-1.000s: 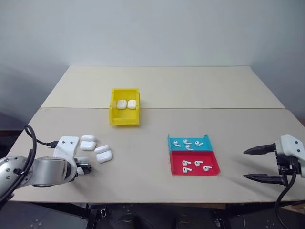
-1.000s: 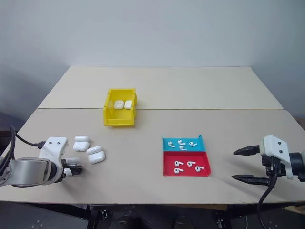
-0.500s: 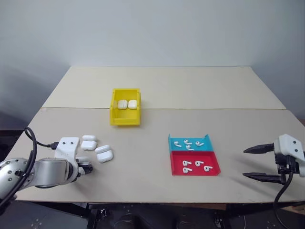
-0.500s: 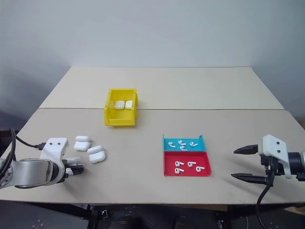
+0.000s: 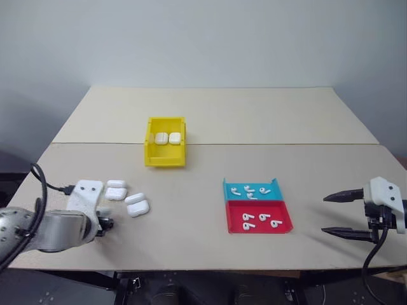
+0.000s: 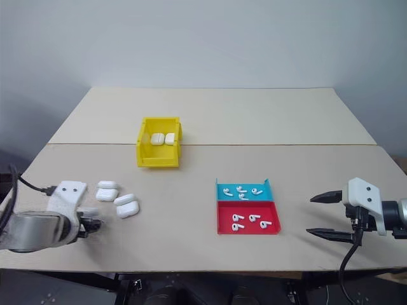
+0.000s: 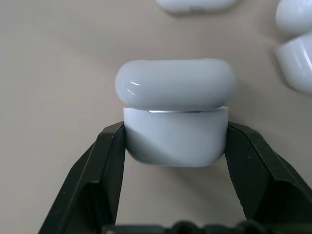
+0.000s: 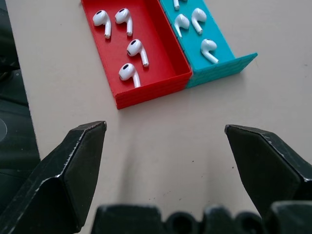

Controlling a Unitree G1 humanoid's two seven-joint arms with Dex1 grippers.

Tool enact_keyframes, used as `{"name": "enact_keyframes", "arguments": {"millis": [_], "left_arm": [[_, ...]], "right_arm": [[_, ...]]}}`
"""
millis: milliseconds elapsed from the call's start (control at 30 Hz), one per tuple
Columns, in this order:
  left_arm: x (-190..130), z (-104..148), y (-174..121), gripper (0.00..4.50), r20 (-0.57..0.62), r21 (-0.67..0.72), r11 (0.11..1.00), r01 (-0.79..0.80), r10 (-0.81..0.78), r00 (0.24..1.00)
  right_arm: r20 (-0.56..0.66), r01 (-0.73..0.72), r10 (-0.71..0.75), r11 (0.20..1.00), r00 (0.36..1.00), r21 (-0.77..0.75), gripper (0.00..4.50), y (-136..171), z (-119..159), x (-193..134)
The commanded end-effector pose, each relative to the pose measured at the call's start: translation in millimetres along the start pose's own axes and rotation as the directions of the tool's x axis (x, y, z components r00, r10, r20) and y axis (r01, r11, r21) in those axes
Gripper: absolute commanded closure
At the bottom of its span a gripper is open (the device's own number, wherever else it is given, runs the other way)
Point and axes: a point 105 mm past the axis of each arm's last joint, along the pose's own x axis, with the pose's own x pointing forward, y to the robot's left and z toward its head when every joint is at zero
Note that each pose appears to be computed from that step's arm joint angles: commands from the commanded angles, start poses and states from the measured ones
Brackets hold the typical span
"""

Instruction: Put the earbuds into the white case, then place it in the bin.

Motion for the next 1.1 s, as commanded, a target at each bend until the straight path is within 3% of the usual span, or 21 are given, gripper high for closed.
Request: {"name": "enact_keyframes", "arguments": {"millis": [33, 100, 200, 367, 500, 700, 833, 1000, 1100], "left_arm": [[-26.3, 29.4, 3.1, 1.74, 0.202, 0.077, 0.997, 0.024, -0.039, 0.979], [-38.6, 43.3, -5.8, 1.74, 0.377, 0.112, 0.991, 0.069, -0.107, 0.920], [-56.0, 59.3, -28.1, 1.74, 0.648, 0.214, 0.972, 0.096, -0.215, 0.731], [-65.3, 56.2, -74.6, 1.74, 0.768, 0.396, 0.889, 0.231, -0.458, 0.448], [-63.0, 52.9, -101.7, 1.74, 0.799, 0.500, 0.820, 0.279, -0.561, 0.216], [-44.1, 40.6, -130.6, 1.74, 0.765, 0.624, 0.721, 0.302, -0.642, -0.047], [-34.8, 34.3, -146.2, 1.74, 0.731, 0.672, 0.665, 0.325, -0.665, -0.150], [-32.4, 28.1, -160.2, 1.74, 0.703, 0.702, 0.589, 0.399, -0.665, -0.254], [-34.1, 24.4, -161.4, 1.74, 0.690, 0.708, 0.540, 0.454, -0.666, -0.284]], "right_arm": [[-0.004, 0.030, -0.030, 0.998, 1.000, -0.053, 0.00, -8.8, 13.9, -5.0], [-0.020, 0.039, -0.041, 0.997, 0.999, -0.066, 0.00, -12.5, 17.5, -3.0], [0.015, 0.047, -0.045, 0.991, 0.999, -0.126, 0.00, -16.5, 34.0, 0.0], [-0.026, 0.004, -0.010, 0.983, 1.000, -0.184, 0.00, -17.7, 63.0, -0.1], [-0.149, -0.056, 0.025, 0.976, 0.988, -0.212, 0.00, -12.8, 79.0, -1.1], [-0.259, -0.237, 0.167, 0.934, 0.951, -0.269, 0.00, 24.2, 100.0, 20.2], [-0.344, -0.327, 0.218, 0.897, 0.913, -0.297, 0.00, 46.4, 95.2, 33.9], [-0.372, -0.320, 0.186, 0.885, 0.909, -0.338, 0.00, 43.5, 89.3, 51.2], [-0.403, -0.344, 0.188, 0.868, 0.896, -0.360, 0.62, 42.9, 85.1, 59.1]]}}
